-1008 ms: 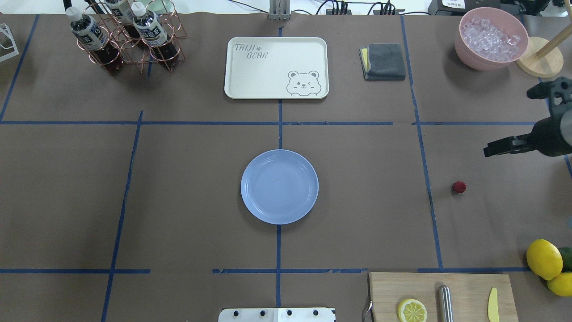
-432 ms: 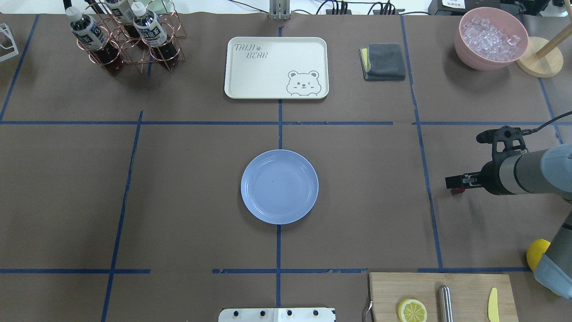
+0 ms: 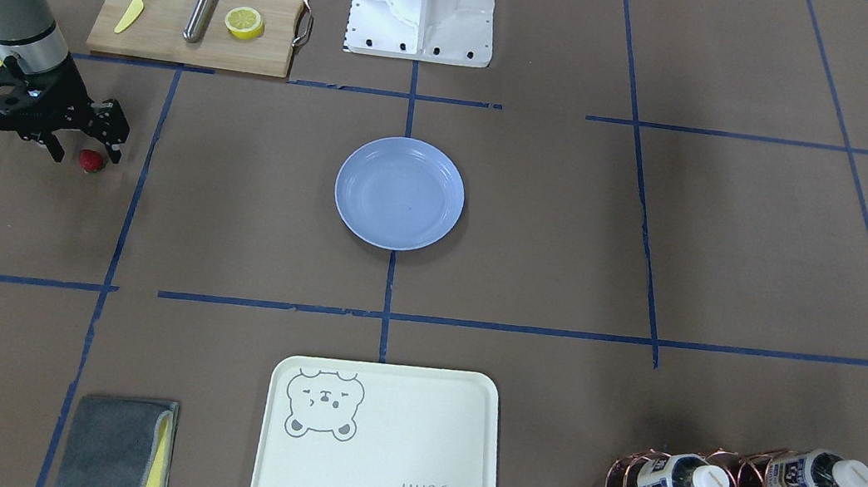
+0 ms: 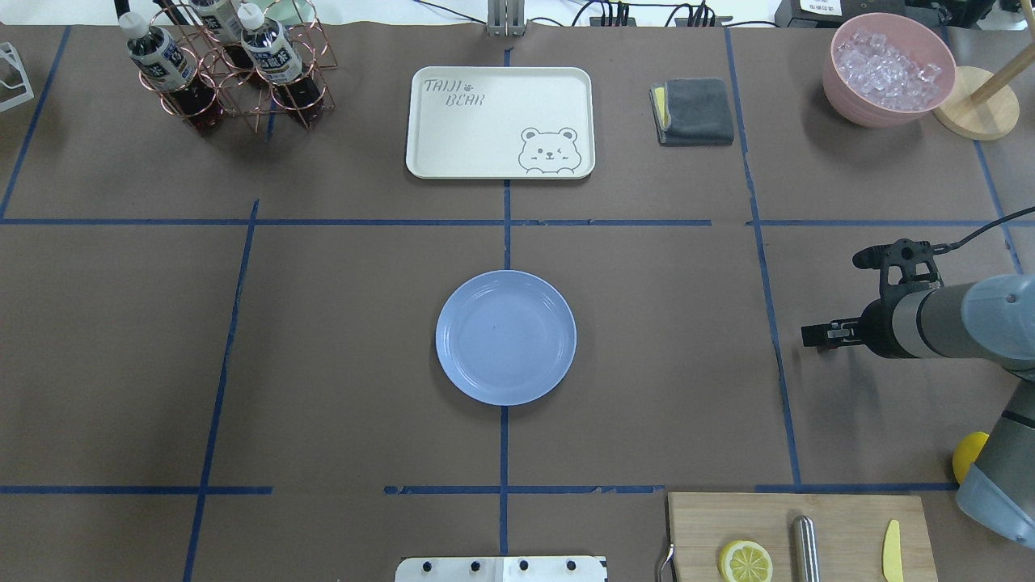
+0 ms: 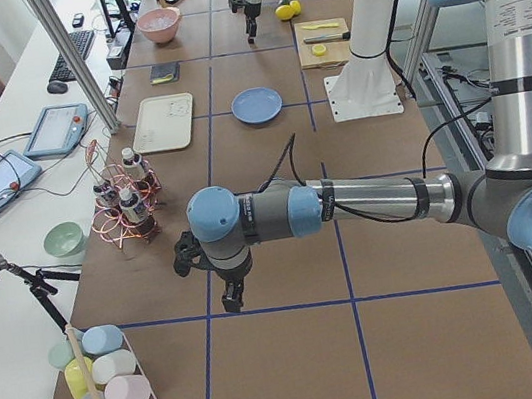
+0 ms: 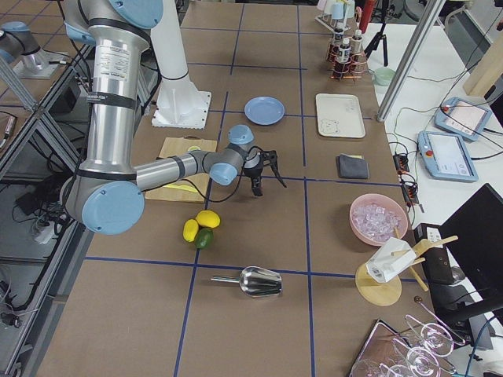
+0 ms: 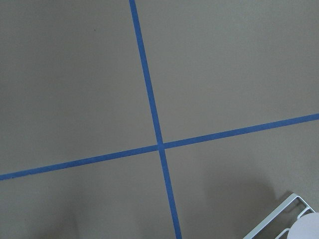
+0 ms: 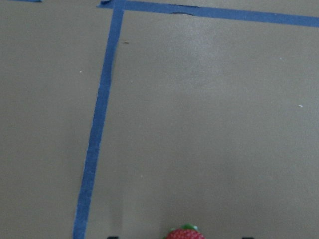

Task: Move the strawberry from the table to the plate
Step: 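Lower the right gripper and grasp the red strawberry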

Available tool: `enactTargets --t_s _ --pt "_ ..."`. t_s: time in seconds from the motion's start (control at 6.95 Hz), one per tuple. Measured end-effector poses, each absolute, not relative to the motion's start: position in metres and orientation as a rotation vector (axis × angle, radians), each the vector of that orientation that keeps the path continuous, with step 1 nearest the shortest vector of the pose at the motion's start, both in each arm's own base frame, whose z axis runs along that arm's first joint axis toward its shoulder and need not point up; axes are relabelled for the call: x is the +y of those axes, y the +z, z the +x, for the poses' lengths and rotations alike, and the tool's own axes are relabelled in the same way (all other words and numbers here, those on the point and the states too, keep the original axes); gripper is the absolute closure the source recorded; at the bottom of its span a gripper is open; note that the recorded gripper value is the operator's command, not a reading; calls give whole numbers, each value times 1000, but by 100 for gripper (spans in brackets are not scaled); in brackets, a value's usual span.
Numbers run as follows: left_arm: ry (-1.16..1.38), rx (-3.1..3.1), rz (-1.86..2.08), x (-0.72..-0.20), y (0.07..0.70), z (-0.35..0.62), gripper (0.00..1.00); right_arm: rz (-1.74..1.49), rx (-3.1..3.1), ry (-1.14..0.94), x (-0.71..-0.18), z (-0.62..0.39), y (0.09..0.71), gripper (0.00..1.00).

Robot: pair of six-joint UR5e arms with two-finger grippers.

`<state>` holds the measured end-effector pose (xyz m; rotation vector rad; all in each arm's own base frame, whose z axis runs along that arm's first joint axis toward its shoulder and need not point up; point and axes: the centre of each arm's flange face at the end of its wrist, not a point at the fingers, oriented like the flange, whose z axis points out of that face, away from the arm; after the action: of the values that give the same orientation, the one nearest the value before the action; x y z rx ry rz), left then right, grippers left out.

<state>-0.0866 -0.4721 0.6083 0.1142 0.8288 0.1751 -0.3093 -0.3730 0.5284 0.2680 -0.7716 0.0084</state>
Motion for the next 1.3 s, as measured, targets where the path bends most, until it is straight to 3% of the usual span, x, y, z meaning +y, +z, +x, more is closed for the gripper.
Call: enactTargets --t_s 1.01,1.15,1.3 --pt "177 829 116 -471 608 -87 0 284 -765 7 -378 -313 529 30" --pt "177 829 118 -471 607 -87 0 284 -756 9 -379 -313 533 35" --pt "177 829 119 -471 606 -87 0 284 -750 11 -379 -313 536 57"
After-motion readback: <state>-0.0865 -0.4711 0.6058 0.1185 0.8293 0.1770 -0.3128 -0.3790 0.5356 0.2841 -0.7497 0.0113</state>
